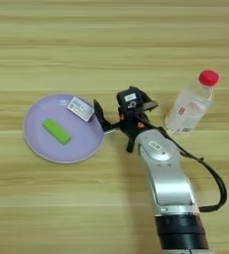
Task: Move the objects on the table
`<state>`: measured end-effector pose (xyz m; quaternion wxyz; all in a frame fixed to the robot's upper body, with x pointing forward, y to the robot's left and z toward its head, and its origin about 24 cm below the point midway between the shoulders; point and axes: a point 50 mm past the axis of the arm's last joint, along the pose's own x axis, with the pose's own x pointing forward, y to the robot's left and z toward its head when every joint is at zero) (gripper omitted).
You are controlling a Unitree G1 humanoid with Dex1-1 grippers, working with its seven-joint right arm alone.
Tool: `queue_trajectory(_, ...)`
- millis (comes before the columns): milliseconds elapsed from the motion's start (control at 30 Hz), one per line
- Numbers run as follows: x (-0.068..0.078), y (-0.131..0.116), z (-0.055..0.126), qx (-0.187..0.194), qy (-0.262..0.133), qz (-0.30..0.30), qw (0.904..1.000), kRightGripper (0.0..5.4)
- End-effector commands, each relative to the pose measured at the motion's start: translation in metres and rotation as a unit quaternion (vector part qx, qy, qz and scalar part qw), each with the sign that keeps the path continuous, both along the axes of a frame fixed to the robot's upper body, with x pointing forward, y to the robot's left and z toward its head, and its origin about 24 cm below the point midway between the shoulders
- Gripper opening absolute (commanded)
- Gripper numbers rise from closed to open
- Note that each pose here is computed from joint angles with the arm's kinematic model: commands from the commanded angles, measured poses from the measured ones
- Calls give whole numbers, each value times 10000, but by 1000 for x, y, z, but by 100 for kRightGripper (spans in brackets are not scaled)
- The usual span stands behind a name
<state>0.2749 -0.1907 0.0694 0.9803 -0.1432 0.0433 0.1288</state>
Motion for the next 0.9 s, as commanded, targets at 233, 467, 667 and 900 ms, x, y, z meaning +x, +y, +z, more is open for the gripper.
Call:
queue_trajectory(233, 15, 30, 26, -689, -646, 855, 9919, 538)
queue_trajectory(467, 20, 38, 18, -1038, -585, 1083, 9870, 538)
queue_trajectory(667, 27, 38, 11, -1169, -504, 1105, 9857, 538)
queue_trajectory(900, 35, 34, 6, -1276, -401, 1091, 9850, 538)
